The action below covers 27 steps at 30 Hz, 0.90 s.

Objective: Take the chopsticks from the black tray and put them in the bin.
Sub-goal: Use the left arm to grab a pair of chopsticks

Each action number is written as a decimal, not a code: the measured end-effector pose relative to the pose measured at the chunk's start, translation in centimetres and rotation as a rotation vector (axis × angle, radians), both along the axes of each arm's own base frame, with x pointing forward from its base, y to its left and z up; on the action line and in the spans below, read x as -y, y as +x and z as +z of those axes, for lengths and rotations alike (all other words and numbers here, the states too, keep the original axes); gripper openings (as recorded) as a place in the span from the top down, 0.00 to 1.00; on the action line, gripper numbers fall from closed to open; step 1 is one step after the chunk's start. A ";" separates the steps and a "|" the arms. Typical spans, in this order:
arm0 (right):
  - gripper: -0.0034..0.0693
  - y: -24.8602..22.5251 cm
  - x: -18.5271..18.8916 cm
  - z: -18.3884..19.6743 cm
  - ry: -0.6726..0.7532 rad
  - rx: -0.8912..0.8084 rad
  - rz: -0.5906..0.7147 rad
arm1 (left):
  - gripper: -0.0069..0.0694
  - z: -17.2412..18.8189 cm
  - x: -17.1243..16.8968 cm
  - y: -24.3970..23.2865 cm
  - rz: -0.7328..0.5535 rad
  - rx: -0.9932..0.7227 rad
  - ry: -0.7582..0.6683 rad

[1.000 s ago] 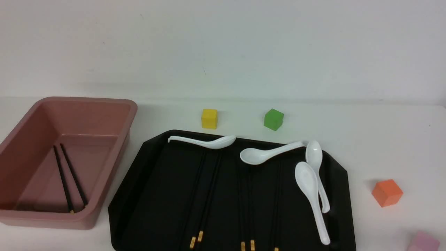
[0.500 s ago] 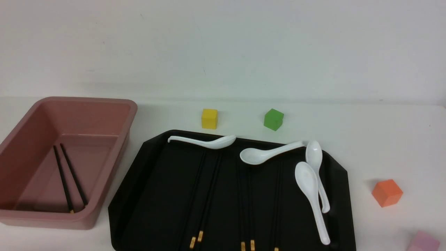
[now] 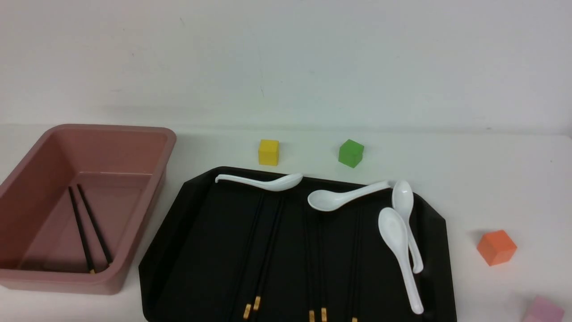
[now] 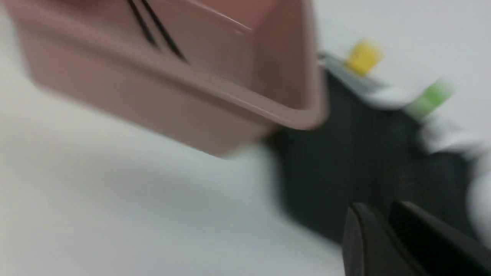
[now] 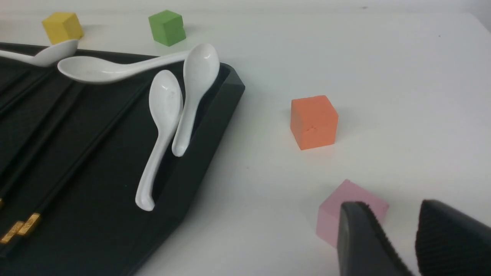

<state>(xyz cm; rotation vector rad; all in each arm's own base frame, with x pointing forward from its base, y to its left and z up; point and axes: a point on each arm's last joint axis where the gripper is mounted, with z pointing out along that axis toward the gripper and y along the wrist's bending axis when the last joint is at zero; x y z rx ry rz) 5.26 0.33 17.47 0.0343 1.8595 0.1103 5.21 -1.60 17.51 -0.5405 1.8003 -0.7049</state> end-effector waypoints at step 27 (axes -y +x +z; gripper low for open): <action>0.62 0.0 0.0 0.0 -0.001 0.000 0.000 | 0.93 15.8 2.8 2.9 -0.308 -0.220 -0.021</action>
